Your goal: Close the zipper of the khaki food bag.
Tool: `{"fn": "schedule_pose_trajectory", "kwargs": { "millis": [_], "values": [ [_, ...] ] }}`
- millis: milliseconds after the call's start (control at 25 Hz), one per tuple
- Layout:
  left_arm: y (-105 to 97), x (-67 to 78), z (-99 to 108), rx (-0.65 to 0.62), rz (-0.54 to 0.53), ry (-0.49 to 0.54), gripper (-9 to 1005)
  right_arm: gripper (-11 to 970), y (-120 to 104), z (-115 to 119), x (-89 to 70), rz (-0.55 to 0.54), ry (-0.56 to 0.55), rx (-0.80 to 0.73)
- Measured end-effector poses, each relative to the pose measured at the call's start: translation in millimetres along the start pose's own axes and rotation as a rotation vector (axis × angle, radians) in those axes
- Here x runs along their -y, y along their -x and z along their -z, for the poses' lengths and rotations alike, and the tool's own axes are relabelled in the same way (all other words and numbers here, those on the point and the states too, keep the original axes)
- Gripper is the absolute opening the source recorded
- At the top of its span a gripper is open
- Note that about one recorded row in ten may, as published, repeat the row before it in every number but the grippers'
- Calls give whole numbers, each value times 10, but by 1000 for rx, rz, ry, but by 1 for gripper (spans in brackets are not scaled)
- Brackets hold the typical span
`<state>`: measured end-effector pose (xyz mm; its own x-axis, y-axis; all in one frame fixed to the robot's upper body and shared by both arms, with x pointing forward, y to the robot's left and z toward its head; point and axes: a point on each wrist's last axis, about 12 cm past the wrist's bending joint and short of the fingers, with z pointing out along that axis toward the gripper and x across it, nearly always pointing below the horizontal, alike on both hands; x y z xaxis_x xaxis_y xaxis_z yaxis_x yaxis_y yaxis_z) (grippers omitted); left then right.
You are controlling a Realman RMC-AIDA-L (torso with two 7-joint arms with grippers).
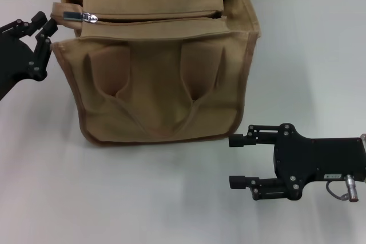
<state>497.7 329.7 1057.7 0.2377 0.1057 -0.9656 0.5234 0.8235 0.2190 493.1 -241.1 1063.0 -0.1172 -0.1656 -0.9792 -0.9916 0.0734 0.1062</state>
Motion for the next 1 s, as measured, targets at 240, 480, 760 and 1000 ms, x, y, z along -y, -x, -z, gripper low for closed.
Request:
{"fn": "schedule_pose_trajectory", "kwargs": {
  "millis": [240, 480, 760, 1000],
  "values": [
    [5, -2, -7, 0, -7, -7, 106, 708, 3, -3, 0, 0, -1, 3],
    [26, -76, 45, -33, 41, -77, 9, 708, 2, -3, 2, 0, -3, 3],
    [129, -202, 63, -63, 85, -165, 74, 707, 3, 1, 6, 0, -6, 4],
    [210, -303, -21, -147, 101, -282, 296, 707, 6, 8, 12, 1, -9, 3]
  ]
}}
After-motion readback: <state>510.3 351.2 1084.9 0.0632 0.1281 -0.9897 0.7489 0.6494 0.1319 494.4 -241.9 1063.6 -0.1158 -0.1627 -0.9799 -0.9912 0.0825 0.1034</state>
